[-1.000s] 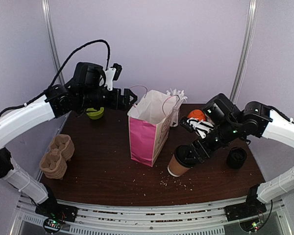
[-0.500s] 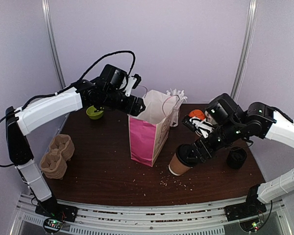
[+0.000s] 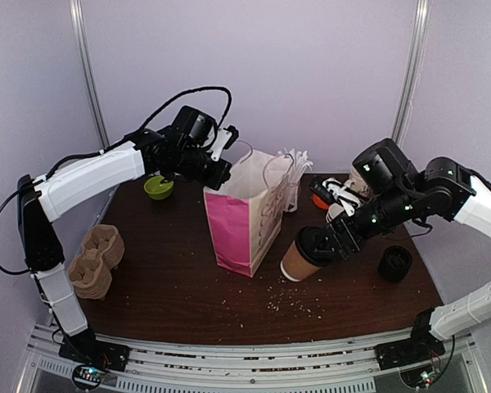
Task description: Pack the takeout coffee
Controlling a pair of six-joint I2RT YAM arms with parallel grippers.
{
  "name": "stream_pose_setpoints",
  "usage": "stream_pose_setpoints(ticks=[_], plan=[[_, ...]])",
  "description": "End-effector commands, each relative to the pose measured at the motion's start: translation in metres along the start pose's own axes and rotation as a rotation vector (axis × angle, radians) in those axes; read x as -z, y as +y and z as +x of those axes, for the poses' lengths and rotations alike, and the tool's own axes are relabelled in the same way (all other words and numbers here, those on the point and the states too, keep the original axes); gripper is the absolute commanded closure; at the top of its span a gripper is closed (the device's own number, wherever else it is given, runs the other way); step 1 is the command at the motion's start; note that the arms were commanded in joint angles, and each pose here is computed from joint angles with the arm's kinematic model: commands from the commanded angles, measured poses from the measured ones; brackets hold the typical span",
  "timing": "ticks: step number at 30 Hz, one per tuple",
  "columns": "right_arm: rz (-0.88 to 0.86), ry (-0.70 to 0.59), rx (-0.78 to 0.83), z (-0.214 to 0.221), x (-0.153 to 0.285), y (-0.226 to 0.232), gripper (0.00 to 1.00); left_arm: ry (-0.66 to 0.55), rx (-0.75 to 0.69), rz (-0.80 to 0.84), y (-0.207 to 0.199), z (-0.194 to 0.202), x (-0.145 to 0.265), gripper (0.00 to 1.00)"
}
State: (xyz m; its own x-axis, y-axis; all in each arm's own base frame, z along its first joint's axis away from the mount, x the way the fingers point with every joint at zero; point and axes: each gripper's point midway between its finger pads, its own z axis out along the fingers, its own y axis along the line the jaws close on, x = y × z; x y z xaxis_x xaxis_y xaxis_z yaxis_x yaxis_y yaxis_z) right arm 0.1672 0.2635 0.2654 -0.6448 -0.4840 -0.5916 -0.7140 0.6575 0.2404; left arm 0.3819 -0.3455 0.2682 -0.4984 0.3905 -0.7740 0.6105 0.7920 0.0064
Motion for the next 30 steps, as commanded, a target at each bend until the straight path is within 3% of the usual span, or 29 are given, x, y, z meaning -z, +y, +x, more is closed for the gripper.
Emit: stream_pose_setpoints(ticks=[1, 13, 23, 30], plan=[[0.006, -0.031, 0.016, -0.010, 0.016, 0.003, 0.37, -0.036, -0.042, -0.079, 0.017, -0.020, 0.012, 1.00], [0.207, -0.170, -0.002, -0.038, 0.043, -0.028, 0.37, -0.078, -0.129, -0.282, 0.051, -0.025, 0.060, 1.00], [0.369, -0.292, -0.016, -0.062, 0.071, -0.051, 0.37, -0.076, -0.259, -0.329, 0.012, 0.005, 0.069, 1.00], [0.300, -0.414, -0.026, -0.087, 0.078, -0.038, 0.39, -0.055, -0.276, -0.258, -0.027, 0.030, 0.065, 1.00]])
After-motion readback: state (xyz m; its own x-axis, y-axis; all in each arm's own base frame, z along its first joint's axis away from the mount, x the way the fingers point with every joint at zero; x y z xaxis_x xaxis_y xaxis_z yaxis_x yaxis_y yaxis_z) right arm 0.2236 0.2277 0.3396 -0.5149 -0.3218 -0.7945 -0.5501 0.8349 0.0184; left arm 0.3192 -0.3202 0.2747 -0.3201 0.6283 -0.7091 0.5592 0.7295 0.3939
